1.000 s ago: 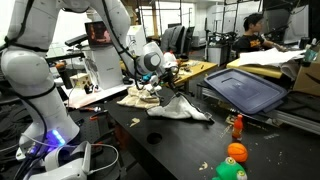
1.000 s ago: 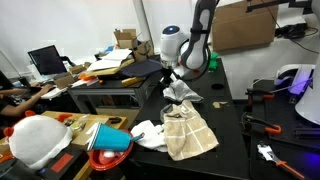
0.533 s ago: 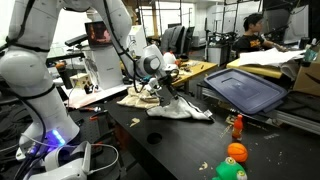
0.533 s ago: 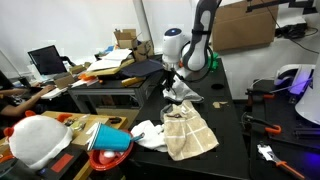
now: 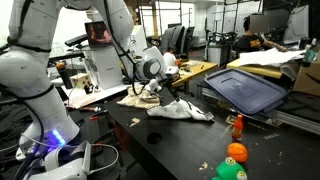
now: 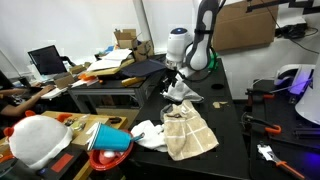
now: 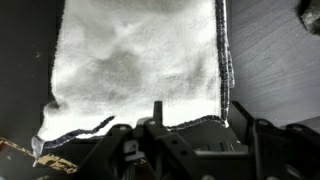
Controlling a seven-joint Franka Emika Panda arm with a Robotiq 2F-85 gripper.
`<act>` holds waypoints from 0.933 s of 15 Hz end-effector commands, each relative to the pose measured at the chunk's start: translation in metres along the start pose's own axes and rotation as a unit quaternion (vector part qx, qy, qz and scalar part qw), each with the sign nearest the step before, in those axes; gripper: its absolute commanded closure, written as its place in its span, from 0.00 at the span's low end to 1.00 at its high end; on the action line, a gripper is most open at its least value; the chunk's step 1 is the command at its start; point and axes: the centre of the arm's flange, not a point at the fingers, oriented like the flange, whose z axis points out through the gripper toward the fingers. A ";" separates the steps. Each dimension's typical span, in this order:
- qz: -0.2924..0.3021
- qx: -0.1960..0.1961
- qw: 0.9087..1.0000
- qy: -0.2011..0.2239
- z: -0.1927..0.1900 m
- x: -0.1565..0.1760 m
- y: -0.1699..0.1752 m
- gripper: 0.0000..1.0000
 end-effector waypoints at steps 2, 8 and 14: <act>0.033 0.011 0.999 -0.036 -0.027 -0.006 0.053 0.00; 0.086 -0.009 0.990 -0.111 -0.041 0.002 0.108 0.00; 0.022 -0.067 0.987 -0.143 -0.031 0.028 0.127 0.00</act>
